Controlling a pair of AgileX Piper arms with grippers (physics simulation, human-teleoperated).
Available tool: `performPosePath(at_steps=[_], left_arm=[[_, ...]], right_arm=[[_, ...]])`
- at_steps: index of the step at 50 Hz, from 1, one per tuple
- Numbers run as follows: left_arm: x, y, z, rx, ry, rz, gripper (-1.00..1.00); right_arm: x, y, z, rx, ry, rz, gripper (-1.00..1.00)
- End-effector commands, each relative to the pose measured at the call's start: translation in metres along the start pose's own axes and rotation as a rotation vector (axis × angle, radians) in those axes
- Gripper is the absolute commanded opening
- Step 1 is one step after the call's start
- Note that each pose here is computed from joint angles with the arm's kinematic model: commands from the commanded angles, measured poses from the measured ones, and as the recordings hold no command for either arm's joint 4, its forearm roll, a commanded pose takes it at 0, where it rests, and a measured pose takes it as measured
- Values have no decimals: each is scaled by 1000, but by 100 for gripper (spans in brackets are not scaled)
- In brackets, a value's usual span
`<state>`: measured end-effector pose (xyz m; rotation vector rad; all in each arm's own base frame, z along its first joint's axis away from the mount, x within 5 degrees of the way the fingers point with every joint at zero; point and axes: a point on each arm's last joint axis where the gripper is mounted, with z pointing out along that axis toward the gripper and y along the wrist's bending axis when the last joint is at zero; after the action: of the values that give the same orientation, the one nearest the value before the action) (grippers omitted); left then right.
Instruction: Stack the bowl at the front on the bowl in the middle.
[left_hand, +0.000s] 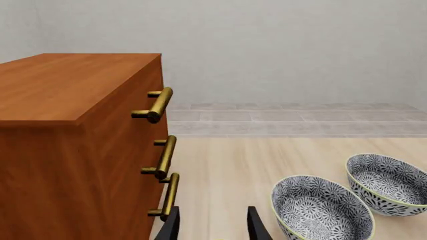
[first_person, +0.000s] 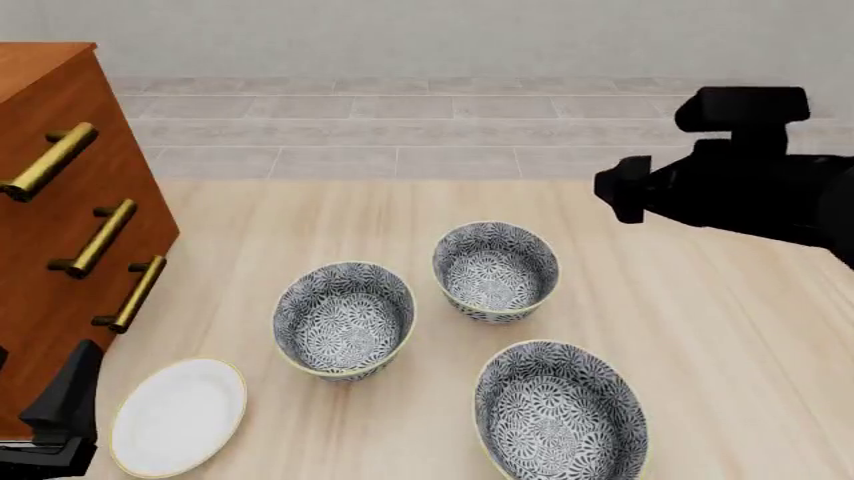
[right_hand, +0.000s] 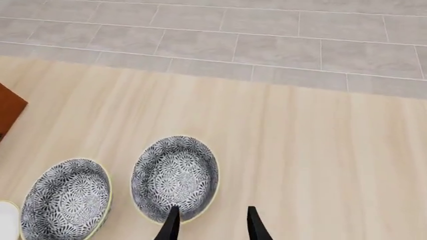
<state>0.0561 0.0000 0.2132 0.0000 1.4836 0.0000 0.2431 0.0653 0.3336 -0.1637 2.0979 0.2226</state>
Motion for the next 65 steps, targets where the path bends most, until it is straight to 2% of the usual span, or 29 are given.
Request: performPosePath(at_steps=[1,26,65], left_arm=[[0,0,0,0,0,0,100],[0,0,0,0,0,0,100],[0,0,0,0,0,0,100]], right_arm=[[5,-4,27,12,19,22,100],[33,-10,82,30,89,51,100],[54,-9,125,28,152,59,100]])
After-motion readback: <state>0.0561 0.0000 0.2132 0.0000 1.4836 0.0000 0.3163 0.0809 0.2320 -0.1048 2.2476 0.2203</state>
